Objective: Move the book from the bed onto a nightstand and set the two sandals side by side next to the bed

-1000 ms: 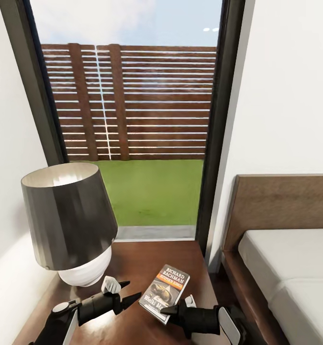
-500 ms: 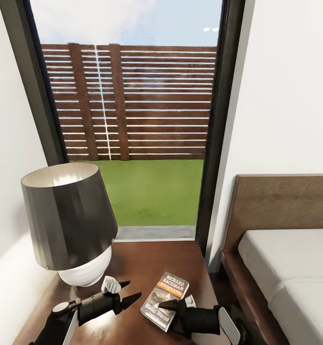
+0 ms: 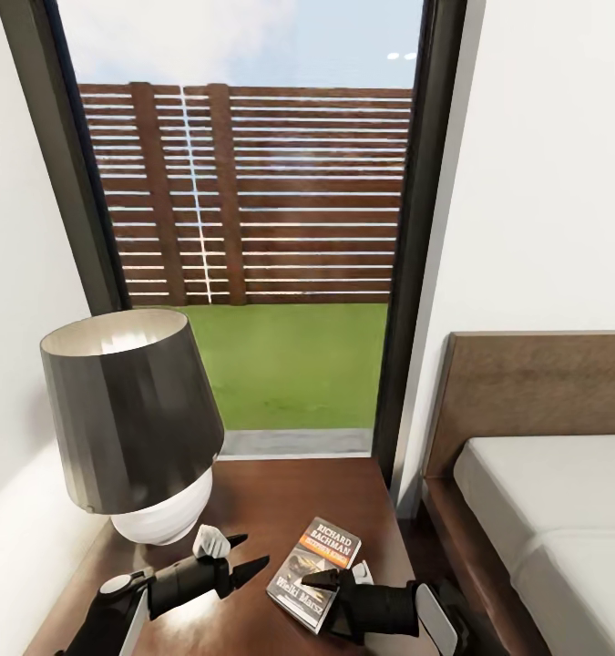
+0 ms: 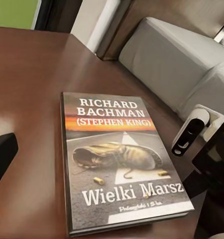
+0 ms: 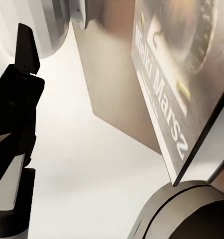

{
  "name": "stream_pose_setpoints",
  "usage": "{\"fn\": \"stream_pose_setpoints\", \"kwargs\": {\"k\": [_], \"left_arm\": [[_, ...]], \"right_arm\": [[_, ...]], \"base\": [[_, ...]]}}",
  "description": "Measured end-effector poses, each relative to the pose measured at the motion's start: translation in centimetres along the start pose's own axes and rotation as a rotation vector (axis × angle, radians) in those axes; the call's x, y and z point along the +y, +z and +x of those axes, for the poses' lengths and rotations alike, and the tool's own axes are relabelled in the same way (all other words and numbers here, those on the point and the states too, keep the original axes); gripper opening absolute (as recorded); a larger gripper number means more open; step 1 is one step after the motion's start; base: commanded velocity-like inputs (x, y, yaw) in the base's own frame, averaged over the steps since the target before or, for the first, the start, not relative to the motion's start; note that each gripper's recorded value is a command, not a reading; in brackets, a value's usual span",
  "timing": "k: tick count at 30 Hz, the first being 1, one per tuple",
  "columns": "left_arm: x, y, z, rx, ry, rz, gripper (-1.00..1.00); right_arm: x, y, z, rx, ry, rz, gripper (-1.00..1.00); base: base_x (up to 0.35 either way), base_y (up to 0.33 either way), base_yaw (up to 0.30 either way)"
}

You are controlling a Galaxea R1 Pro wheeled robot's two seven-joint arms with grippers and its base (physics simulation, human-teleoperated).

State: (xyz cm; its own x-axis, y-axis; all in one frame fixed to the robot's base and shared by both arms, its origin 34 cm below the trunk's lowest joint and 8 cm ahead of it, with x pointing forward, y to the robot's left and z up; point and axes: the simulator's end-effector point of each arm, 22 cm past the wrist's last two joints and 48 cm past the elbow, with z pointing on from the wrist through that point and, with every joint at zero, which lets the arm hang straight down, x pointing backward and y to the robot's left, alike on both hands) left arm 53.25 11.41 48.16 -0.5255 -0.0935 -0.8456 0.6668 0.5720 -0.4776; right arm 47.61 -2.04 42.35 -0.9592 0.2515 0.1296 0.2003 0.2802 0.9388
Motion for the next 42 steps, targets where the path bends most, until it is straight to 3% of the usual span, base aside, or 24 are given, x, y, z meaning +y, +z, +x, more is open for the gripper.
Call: {"fn": "stream_pose_setpoints", "kwargs": {"k": [42], "left_arm": [[0.01,-0.01,0.0,0.0,0.0,0.0,1.0]], "right_arm": [[0.0,-0.01,0.0,0.0,0.0,0.0,1.0]], "base": [[0.0,0.0,0.0]]}}
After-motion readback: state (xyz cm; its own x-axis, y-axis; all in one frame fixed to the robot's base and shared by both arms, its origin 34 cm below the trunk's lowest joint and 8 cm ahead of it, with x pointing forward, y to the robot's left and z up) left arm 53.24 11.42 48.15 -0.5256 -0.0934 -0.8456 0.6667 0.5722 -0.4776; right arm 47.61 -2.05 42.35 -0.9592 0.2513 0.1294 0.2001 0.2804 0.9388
